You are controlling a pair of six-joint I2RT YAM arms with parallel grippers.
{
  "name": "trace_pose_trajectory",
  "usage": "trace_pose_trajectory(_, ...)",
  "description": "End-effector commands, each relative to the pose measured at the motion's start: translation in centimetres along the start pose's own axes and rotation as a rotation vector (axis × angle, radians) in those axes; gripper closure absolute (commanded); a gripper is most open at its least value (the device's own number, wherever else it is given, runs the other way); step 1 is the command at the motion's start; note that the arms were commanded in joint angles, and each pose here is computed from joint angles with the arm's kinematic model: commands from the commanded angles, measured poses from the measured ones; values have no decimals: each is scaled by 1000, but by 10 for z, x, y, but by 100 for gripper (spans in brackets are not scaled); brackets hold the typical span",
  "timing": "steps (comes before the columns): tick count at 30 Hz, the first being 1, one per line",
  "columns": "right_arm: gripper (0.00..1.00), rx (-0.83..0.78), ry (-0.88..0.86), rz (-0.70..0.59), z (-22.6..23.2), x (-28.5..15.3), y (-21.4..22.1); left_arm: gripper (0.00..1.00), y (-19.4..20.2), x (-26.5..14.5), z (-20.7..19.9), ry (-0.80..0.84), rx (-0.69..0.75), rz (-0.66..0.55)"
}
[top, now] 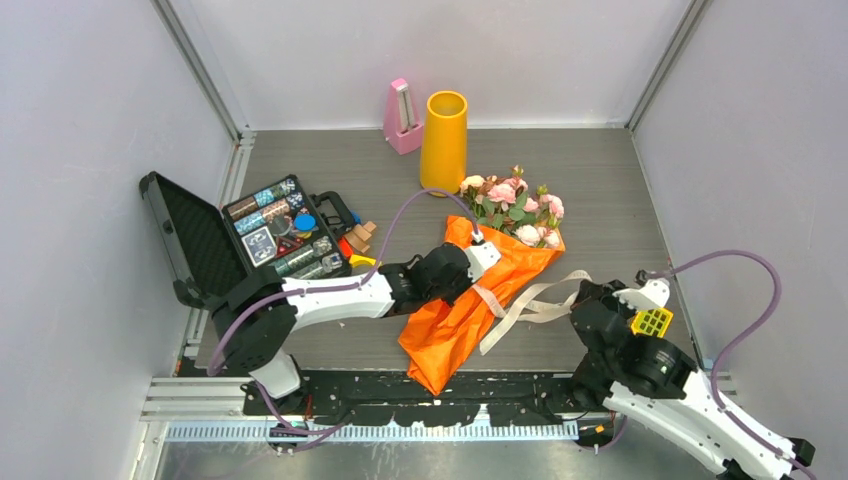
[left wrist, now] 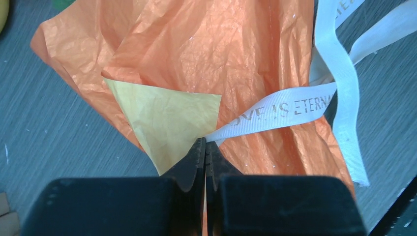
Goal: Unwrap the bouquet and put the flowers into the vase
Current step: Untie the ribbon from the wrapping paper.
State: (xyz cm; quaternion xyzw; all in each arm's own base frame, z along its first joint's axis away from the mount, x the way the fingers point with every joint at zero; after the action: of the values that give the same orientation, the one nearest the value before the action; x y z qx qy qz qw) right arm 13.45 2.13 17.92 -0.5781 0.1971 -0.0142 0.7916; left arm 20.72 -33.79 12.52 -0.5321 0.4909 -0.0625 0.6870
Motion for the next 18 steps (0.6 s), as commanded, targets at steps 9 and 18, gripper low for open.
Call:
trace_pose_trajectory(9,100,-219,30,17,44,14,-12,100,-19,-30,12,24,-350,-123)
trace_pose_trajectory(18,100,-184,180,92,28,42,-11,100,-3,-53,58,10,-689,-178)
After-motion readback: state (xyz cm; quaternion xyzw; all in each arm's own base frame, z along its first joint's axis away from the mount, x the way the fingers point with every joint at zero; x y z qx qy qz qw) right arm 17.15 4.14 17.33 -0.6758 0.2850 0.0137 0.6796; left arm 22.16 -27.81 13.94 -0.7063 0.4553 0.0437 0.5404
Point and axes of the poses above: each gripper's point midway between its finger pads, its own x axis out along the fingers, its own z axis along the line the jaws close on, y = z × x, the point moved 5 cm from there along -x, back along the fingers, and after that the axes turned 15 degrees about -x, right-handed, at the moved point
